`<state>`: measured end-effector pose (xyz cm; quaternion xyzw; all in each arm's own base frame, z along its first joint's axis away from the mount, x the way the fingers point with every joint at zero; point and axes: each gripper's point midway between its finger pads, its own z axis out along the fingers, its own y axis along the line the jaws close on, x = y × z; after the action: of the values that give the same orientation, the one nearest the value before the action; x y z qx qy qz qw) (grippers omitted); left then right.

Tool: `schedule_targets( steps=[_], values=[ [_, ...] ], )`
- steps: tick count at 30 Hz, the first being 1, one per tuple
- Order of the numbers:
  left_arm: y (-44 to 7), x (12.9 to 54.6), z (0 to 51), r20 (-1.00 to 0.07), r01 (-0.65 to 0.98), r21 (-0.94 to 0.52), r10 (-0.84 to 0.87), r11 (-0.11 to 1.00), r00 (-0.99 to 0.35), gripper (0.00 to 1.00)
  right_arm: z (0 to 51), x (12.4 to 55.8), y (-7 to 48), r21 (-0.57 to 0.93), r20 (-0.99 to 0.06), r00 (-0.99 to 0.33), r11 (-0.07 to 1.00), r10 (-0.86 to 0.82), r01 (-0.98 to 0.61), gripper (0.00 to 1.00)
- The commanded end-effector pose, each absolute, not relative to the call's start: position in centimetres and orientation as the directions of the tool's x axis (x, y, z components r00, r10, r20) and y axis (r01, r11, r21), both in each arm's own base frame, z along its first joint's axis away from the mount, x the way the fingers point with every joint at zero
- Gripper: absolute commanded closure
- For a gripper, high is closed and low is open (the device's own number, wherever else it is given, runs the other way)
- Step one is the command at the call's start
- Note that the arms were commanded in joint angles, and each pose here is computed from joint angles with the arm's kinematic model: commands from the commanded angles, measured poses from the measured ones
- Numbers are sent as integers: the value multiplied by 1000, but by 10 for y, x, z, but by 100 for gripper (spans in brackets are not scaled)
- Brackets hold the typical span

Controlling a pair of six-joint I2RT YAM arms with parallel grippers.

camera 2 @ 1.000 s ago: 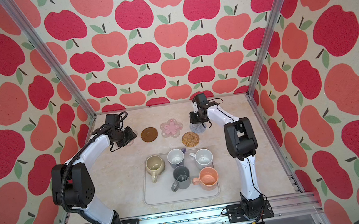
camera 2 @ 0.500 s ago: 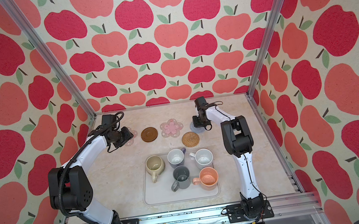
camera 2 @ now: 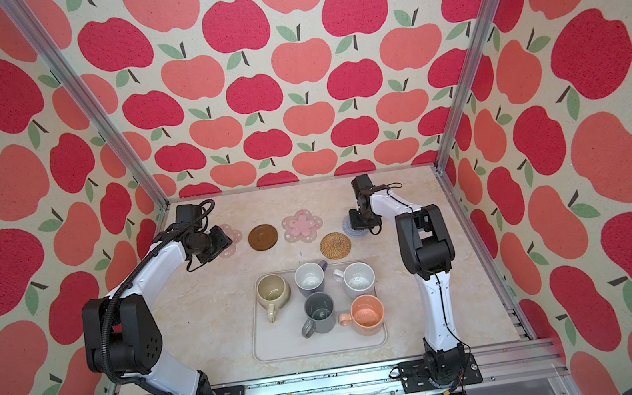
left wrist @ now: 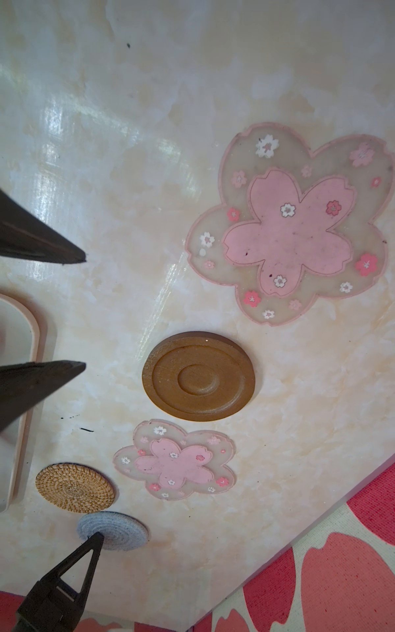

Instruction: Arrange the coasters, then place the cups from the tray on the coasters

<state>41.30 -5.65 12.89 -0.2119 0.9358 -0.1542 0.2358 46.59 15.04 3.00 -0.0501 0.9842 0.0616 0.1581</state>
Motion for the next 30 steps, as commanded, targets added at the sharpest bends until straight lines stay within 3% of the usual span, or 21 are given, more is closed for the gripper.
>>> schedule_targets(
  steps=[1, 24, 30],
  values=[
    [-54, 407, 135, -375, -336, -403, -488, 851, -788, 52, 19, 436, 121, 37, -228, -972, 997, -64, -75, 82],
    [-58, 406, 135, -357, -334, -431, -498, 838, -790, 52, 28, 317, 58, -20, -151, -987, 998, 61, 64, 82],
    [-56, 403, 137, -367, -332, -423, -494, 843, -788, 52, 45, 308, 58, 4, -173, -983, 998, 64, 65, 79]
  ],
)
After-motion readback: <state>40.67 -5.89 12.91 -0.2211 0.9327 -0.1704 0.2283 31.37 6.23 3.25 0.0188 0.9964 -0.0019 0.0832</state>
